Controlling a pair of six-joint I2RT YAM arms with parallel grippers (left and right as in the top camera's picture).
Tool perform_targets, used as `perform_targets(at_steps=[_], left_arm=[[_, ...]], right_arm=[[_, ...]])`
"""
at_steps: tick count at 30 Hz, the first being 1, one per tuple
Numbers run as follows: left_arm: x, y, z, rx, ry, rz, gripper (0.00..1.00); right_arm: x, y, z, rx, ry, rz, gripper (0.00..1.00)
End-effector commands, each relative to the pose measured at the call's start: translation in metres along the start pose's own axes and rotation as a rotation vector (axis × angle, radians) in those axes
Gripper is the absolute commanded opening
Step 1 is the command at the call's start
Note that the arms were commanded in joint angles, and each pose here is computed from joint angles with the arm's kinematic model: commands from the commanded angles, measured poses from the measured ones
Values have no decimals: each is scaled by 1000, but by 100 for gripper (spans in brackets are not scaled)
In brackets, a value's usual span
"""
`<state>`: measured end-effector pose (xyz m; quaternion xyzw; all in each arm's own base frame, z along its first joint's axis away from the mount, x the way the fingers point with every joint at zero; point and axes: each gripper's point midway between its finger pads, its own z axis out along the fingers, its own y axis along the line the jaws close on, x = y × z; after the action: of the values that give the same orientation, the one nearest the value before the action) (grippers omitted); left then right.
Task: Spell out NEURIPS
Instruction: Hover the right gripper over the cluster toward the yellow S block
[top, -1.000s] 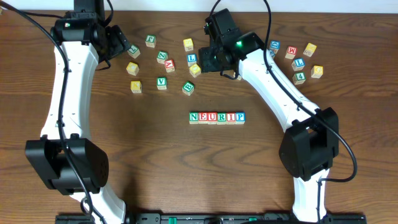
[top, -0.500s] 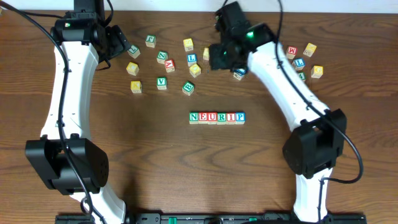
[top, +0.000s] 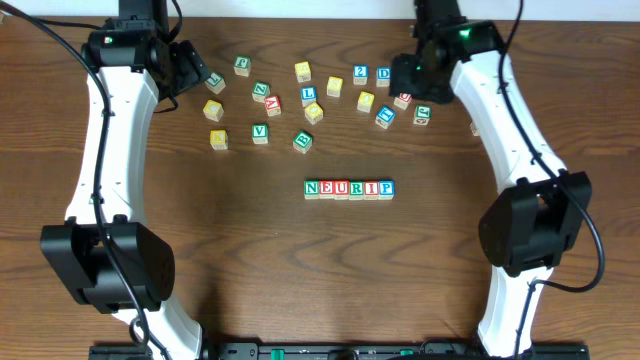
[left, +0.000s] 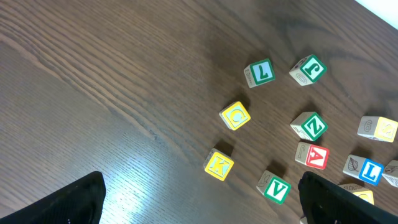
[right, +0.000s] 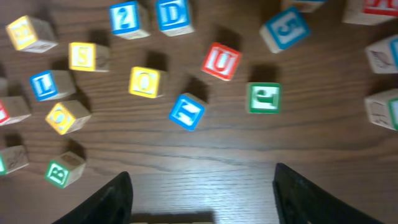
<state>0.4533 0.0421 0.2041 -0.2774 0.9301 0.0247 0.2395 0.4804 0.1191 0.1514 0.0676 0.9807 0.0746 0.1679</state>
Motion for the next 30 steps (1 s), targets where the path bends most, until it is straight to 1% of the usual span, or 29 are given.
perform_targets(at_steps=[1, 5, 9, 21, 30], left_arm=[[2, 3, 5, -20, 7, 7, 98], [1, 3, 5, -19, 7, 7, 97], [1, 3, 5, -19, 7, 7, 98], [2, 3, 5, -20, 7, 7, 98], [1, 3, 5, -19, 7, 7, 98]], right_arm=[[-9, -26, -3, 33, -6, 55, 70], [-12, -48, -4, 53, 2, 97, 74], [-14, -59, -5, 61, 2, 119, 74], [-14, -62, -5, 100, -5, 104, 74], [-10, -60, -5, 108, 10, 45, 74]])
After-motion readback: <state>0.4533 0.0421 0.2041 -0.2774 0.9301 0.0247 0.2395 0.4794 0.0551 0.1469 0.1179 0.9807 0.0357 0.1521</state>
